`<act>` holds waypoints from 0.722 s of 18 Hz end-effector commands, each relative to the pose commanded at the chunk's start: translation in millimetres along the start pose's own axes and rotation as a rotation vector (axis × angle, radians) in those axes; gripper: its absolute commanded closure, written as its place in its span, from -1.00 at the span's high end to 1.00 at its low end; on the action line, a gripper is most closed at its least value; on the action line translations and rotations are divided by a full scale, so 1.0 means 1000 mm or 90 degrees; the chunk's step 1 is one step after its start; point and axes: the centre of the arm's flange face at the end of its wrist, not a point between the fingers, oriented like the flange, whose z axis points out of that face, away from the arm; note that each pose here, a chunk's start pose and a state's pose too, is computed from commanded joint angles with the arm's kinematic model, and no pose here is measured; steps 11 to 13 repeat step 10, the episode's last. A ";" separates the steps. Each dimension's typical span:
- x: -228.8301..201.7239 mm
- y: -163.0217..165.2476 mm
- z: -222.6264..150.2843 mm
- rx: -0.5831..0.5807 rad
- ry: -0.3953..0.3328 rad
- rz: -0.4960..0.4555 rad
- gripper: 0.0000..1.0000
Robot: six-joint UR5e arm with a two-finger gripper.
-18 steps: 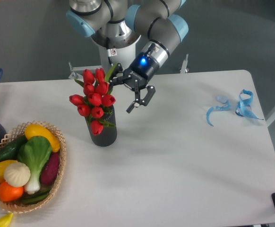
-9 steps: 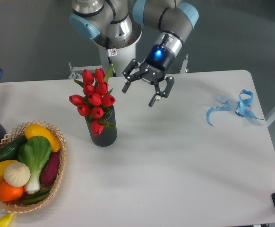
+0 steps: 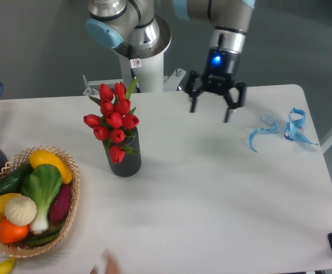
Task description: Insert the flowers into the vase
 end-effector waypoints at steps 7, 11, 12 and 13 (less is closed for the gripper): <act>-0.054 -0.001 0.047 -0.174 0.035 0.036 1.00; -0.079 -0.028 0.050 -0.207 0.071 0.058 1.00; -0.079 -0.028 0.050 -0.207 0.071 0.058 1.00; -0.079 -0.028 0.050 -0.207 0.071 0.058 1.00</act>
